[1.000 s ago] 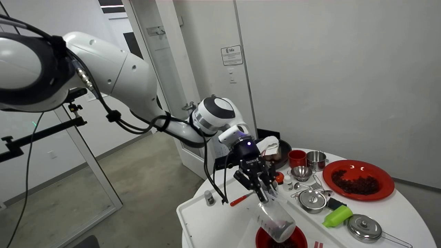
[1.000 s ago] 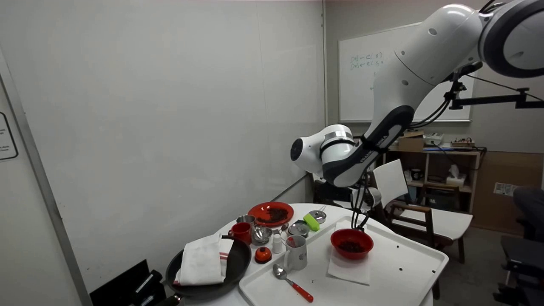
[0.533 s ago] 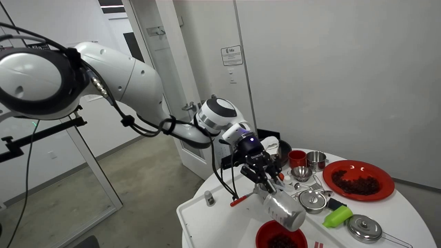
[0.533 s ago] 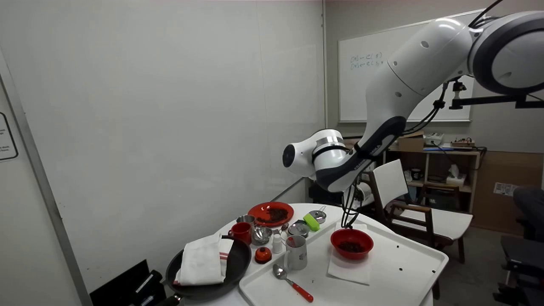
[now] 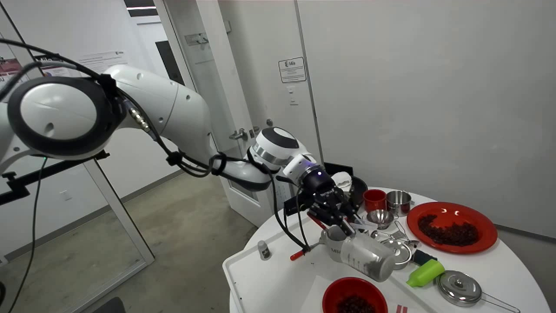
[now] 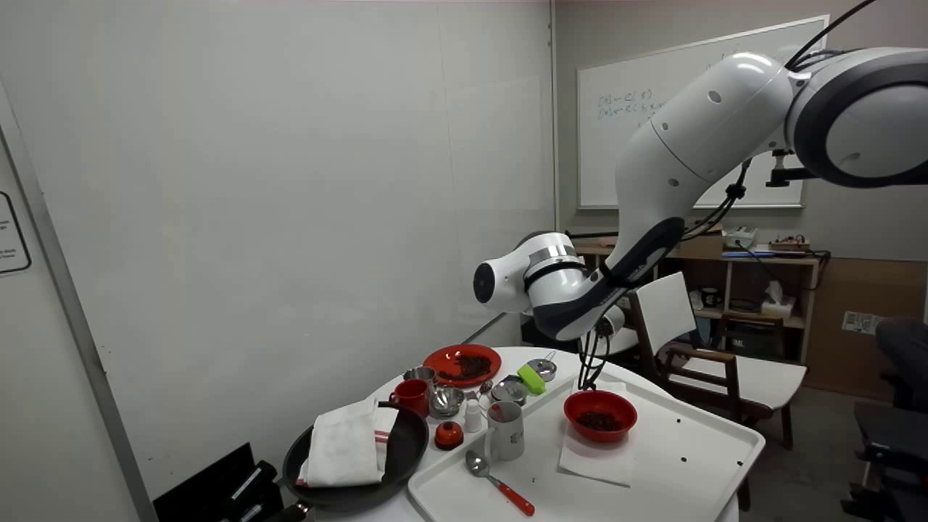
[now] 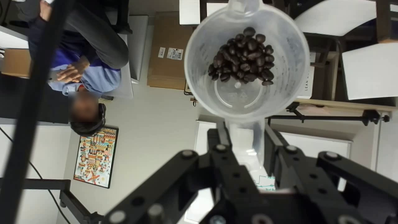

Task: Pour the contents from the clear jar into the orange bowl

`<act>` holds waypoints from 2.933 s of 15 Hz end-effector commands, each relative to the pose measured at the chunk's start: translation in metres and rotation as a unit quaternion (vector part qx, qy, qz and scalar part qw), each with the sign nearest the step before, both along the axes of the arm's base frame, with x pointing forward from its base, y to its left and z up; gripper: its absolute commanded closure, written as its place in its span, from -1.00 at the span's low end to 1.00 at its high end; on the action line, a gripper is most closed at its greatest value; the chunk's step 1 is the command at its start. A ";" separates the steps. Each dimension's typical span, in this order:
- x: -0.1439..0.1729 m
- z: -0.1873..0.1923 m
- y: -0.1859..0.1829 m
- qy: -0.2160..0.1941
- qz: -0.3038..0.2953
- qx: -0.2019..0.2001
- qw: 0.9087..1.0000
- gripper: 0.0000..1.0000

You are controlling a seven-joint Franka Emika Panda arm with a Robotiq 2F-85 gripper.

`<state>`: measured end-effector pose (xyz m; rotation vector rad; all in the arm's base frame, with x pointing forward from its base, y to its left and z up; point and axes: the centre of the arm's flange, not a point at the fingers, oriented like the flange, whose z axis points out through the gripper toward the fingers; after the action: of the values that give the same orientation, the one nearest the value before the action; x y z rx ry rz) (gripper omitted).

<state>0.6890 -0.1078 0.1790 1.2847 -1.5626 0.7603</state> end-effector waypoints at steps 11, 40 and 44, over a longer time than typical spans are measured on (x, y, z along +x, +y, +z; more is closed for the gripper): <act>0.001 -0.047 0.025 0.057 0.024 -0.086 0.994 0.78; 0.003 -0.043 0.035 0.090 0.029 -0.199 0.975 0.79; 0.003 -0.046 0.036 0.095 0.030 -0.195 0.976 0.79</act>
<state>0.6836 -0.0748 0.1344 1.0985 -1.1749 0.8949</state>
